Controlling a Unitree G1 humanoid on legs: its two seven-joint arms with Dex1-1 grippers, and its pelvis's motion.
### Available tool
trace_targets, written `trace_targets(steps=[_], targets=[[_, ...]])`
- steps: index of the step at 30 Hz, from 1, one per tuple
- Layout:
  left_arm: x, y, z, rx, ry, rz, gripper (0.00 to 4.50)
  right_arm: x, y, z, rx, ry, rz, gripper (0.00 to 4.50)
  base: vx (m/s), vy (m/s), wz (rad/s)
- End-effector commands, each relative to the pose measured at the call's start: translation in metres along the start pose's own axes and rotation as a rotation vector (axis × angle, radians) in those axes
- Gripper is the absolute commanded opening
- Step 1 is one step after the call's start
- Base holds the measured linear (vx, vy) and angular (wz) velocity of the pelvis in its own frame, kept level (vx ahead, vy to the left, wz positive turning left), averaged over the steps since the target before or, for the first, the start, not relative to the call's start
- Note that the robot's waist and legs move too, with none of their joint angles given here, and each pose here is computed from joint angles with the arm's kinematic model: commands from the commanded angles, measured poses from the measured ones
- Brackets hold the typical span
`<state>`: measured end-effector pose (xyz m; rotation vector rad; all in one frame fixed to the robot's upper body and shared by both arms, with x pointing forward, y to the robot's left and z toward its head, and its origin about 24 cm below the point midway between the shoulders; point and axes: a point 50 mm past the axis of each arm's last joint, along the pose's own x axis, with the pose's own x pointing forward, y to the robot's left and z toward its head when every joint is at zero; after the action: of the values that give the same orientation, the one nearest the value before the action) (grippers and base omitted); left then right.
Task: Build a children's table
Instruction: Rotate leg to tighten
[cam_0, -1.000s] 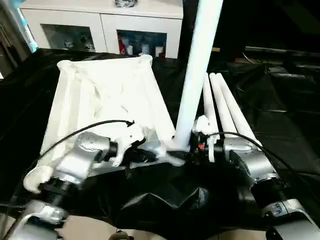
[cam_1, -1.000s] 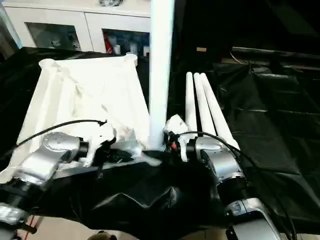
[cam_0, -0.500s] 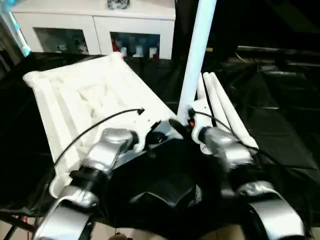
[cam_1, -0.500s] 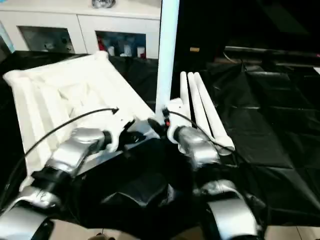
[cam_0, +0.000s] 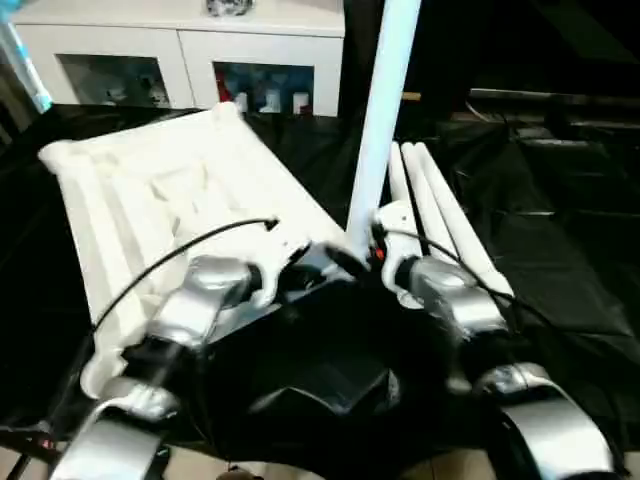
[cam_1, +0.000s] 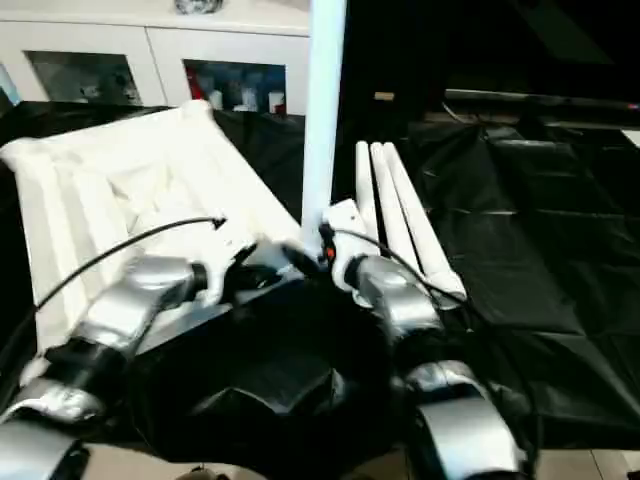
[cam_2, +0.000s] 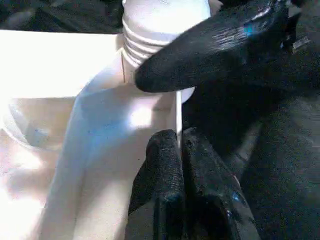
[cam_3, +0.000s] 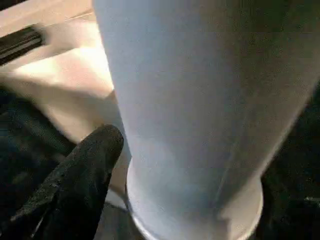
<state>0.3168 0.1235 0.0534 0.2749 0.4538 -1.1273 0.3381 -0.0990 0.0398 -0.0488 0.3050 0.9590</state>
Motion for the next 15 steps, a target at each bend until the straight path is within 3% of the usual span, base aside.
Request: trace_targets(steps=[1, 4, 9, 15], targets=[[0.007, -0.015, 0.014, 0.056, -0.073, -0.138, 0.0, 0.005, 0.013, 0.004, -0.04, 0.004, 0.128, 3.77, 0.0, 0.0, 0.0], [0.0, -0.017, 0.008, 0.059, -0.052, -0.194, 0.0, -0.006, 0.012, 0.002, -0.079, 0.019, 0.199, 3.77, 0.0, 0.0, 0.0], [-0.006, -0.019, 0.003, 0.052, -0.024, -0.239, 0.0, -0.017, 0.013, -0.001, -0.073, 0.038, 0.274, 3.77, 0.0, 0.0, 0.0], [-0.009, -0.023, 0.001, 0.05, -0.02, -0.28, 0.0, -0.021, 0.017, -0.003, -0.052, 0.036, 0.314, 3.16, 0.0, 0.0, 0.0]])
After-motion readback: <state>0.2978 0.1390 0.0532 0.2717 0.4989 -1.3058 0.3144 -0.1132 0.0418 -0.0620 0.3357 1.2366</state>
